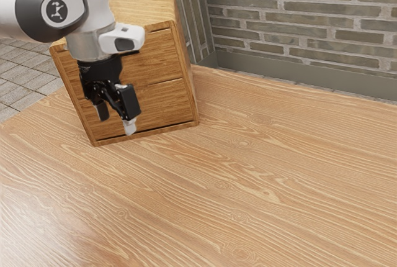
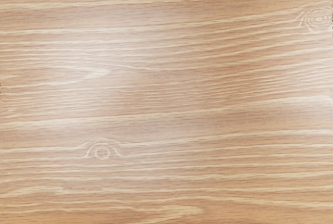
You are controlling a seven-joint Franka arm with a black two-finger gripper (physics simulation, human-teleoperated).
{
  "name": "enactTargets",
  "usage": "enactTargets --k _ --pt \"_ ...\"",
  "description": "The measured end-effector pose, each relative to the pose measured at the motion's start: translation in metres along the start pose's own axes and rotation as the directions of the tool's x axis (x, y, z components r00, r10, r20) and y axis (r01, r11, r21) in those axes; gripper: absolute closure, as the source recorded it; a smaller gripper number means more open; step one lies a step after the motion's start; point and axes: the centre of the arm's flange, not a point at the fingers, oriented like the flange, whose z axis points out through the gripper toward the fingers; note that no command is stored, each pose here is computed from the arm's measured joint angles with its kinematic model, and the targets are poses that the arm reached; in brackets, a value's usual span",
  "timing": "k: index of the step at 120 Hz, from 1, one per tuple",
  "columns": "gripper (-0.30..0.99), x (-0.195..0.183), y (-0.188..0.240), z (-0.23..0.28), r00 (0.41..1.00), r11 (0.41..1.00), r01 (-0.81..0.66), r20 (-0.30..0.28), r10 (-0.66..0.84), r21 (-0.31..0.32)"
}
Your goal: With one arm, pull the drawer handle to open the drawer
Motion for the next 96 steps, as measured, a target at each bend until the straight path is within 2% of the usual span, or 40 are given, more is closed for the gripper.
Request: enactTargets --k 12,40,64,85,96 --pt "0.0 -0.003 -0.004 0.003 0.995 0.996 -0.085 -0.048 0.086 0.022" --pt "0.0 -0.001 -0.046 -0.003 0.952 0.959 -0.272 -0.126 0.28 0.079" --pt "0.0 0.02 -0.03 0.012 0.854 0.851 -0.49 -0.09 0.512 0.187" --pt "0.0 0.049 -0.03 0.002 0.766 0.765 -0.604 -0.1 0.634 0.221" --pt "0.0 0.055 -0.058 -0.001 0.758 0.756 -0.616 -0.097 0.645 0.221"
